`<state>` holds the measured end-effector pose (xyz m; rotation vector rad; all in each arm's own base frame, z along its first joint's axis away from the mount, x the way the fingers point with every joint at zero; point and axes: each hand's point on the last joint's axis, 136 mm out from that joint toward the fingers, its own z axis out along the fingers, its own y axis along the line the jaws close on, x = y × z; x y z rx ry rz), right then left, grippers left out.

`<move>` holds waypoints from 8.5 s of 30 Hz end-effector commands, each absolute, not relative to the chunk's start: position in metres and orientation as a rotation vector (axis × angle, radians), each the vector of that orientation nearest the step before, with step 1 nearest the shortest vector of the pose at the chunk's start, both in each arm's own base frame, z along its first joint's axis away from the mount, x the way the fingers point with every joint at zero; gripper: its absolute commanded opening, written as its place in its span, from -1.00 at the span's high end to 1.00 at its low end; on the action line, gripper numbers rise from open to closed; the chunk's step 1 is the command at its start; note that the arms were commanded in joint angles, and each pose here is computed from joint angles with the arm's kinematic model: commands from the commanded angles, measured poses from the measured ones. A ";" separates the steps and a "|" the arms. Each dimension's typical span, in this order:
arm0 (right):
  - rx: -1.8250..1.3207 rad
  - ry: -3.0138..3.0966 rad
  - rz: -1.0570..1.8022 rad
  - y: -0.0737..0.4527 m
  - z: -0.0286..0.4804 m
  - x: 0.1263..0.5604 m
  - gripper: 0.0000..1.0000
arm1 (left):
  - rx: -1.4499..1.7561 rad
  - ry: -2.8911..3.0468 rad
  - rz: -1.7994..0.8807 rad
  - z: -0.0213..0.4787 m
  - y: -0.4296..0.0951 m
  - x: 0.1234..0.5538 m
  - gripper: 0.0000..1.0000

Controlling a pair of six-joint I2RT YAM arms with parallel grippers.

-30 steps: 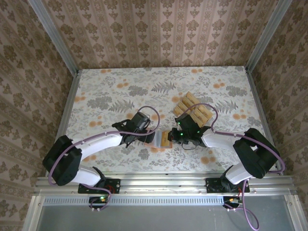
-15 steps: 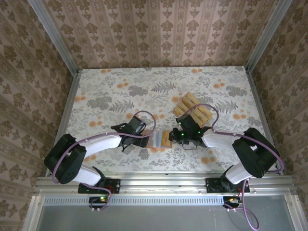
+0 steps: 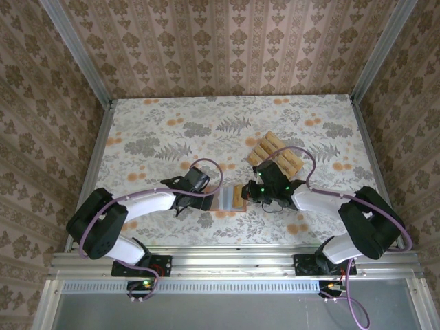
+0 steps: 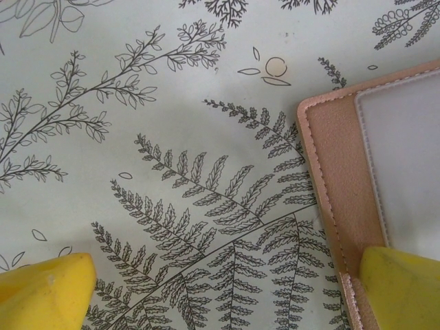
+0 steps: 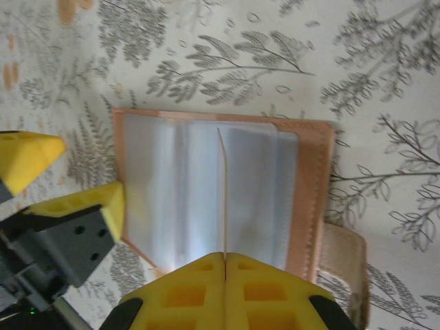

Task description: Put the credit cards into the card holder

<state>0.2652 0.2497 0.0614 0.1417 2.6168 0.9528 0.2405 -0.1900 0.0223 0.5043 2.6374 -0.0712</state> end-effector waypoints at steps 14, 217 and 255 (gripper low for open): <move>0.095 2.623 1.046 0.283 0.063 0.278 1.00 | 0.481 2.674 -0.047 0.012 -0.181 0.233 -1.00; 0.161 2.548 1.280 0.279 0.022 0.256 1.00 | 0.419 2.660 -0.068 0.015 -0.182 0.223 -1.00; 0.151 2.566 1.244 0.279 0.009 0.261 1.00 | 0.383 2.626 -0.064 0.032 -0.181 0.230 -1.00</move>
